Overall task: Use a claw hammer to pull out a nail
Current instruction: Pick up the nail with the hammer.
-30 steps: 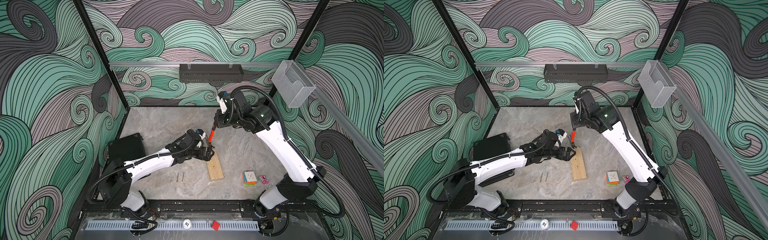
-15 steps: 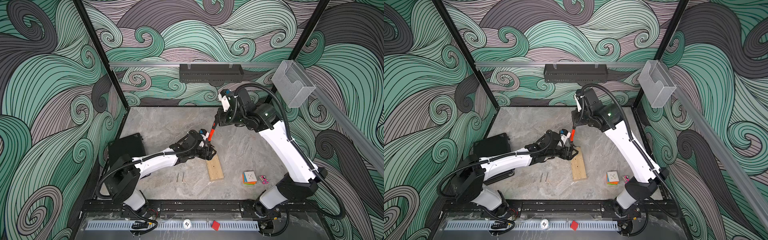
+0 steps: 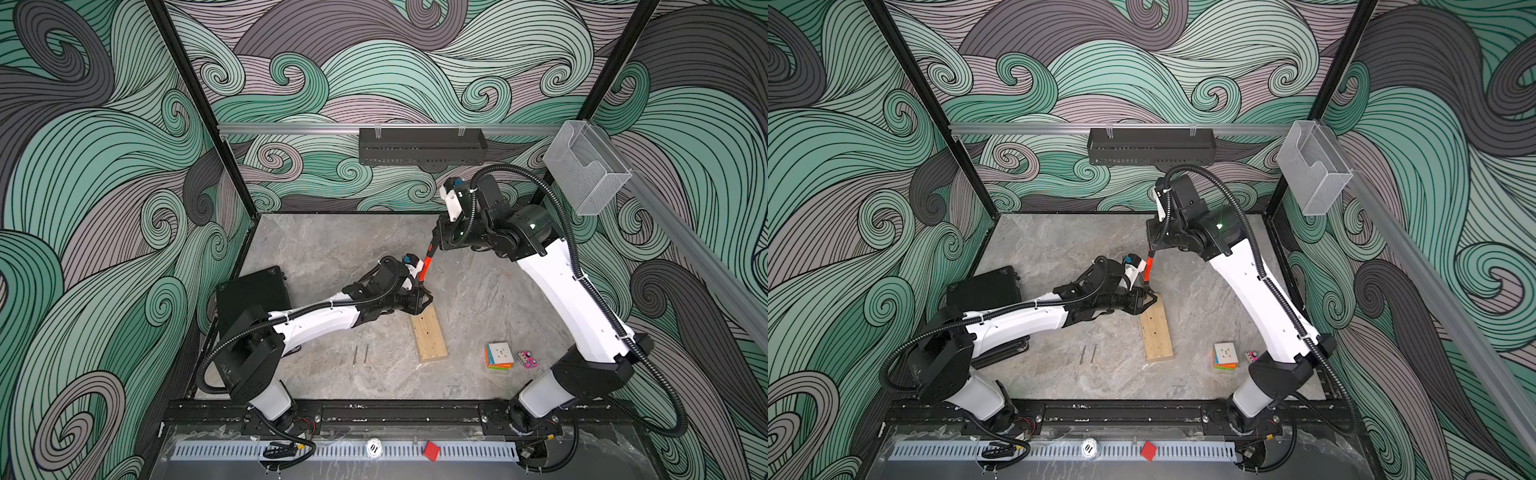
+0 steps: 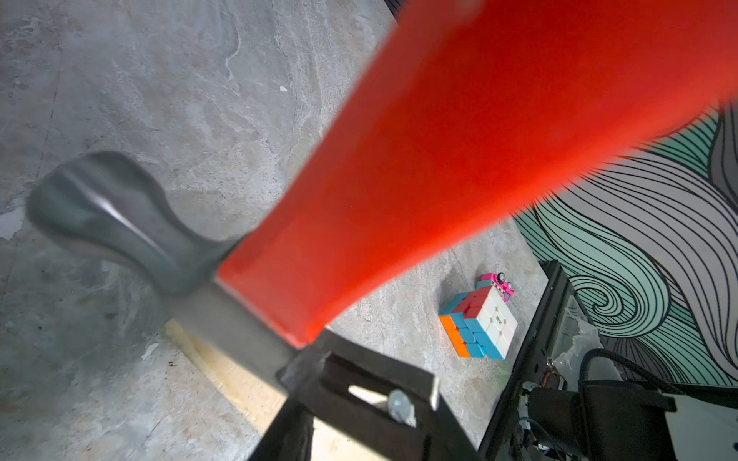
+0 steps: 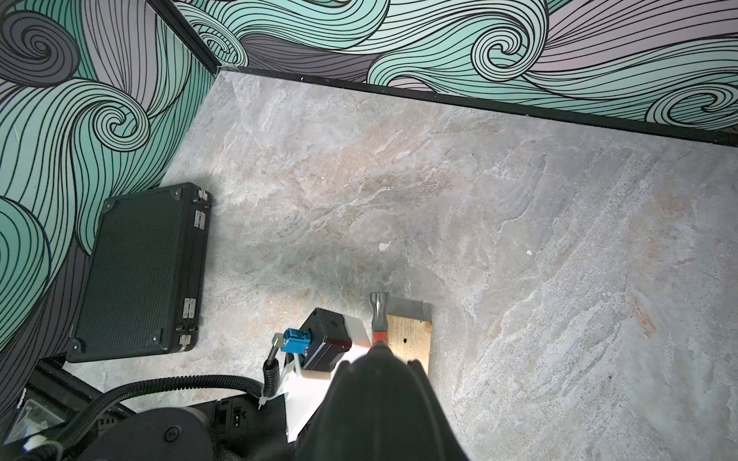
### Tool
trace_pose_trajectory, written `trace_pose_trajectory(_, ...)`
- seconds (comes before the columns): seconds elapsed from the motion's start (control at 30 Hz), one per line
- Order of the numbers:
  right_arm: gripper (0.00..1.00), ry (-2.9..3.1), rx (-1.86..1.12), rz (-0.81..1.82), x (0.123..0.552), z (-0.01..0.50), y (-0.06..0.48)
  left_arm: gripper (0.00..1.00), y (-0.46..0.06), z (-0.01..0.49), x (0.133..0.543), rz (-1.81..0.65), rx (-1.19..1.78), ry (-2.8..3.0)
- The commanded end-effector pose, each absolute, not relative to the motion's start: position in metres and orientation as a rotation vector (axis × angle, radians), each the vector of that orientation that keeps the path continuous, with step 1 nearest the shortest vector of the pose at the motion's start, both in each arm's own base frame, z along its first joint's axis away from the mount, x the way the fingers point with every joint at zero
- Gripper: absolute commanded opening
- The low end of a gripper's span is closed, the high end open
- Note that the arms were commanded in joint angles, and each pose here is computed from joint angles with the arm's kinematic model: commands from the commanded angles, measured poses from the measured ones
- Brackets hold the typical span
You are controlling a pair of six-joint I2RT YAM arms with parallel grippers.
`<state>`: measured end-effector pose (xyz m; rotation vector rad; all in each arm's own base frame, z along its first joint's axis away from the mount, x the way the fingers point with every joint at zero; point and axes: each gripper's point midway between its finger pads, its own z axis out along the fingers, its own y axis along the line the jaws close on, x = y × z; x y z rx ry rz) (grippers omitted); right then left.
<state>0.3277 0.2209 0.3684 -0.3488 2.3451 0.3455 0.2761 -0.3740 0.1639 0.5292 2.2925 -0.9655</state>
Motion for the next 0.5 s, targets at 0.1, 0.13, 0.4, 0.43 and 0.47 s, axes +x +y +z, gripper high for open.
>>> trace_pose_trajectory(0.1,0.08,2.254,-0.291,0.433,0.3337,0.3984,0.2247,0.35,-0.3856,0.1794,0.2822,-1.019,0.528,2.247)
trace_pose_trajectory(0.13,0.08,2.254,-0.286,0.435,0.334,0.3989,0.224,0.34,-0.386,0.1793,0.2823,-1.019,0.528,2.247)
trace_pose_trajectory(0.4,0.08,2.253,-0.254,0.453,0.3363,0.4008,0.2211,0.23,-0.3906,0.1801,0.2826,-1.035,0.539,2.25)
trace_pose_trajectory(0.43,0.08,2.255,-0.249,0.453,0.3368,0.4005,0.2203,0.22,-0.3912,0.1777,0.2829,-1.033,0.539,2.256)
trace_pose_trajectory(0.47,0.08,2.253,-0.246,0.455,0.3372,0.4009,0.2201,0.21,-0.3914,0.1778,0.2829,-1.033,0.539,2.255)
